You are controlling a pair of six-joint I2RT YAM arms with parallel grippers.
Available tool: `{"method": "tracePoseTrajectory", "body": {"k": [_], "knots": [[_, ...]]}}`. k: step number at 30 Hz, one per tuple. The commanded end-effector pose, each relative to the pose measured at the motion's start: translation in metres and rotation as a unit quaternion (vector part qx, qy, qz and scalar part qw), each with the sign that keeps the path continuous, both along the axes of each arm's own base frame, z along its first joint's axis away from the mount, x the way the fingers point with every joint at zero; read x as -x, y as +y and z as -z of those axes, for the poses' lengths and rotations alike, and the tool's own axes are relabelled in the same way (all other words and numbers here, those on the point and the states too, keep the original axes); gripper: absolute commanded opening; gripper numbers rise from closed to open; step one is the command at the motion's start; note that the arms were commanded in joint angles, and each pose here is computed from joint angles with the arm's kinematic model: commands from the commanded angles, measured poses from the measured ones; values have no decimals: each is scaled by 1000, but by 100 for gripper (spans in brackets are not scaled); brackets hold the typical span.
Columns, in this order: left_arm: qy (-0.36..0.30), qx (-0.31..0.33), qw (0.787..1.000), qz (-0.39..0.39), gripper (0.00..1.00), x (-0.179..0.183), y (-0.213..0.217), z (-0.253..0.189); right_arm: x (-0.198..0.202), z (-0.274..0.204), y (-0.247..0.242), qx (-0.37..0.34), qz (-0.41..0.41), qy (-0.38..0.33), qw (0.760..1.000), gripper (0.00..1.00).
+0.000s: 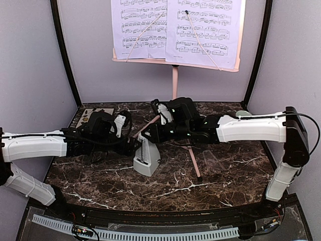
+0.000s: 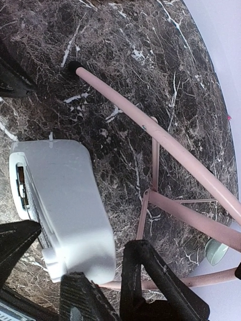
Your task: Set up the instrument practice props
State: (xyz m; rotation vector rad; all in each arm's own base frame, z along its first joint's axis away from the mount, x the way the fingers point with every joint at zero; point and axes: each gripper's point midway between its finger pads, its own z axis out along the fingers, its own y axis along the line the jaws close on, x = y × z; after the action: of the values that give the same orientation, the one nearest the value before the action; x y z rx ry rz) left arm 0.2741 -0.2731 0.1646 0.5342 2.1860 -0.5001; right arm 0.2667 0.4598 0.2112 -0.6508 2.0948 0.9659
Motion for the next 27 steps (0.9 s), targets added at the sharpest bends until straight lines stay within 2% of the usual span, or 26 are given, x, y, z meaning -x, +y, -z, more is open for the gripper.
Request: {"method": "tracePoseTrajectory", "body": {"k": [1, 27], "knots": [[-21, 28, 999, 20, 87, -4, -13, -20, 1, 0, 6, 0, -3, -10, 1000, 47], [-35, 49, 997, 48, 88, 4, -18, -31, 3, 8, 7, 11, 1, -11, 1000, 42]]}}
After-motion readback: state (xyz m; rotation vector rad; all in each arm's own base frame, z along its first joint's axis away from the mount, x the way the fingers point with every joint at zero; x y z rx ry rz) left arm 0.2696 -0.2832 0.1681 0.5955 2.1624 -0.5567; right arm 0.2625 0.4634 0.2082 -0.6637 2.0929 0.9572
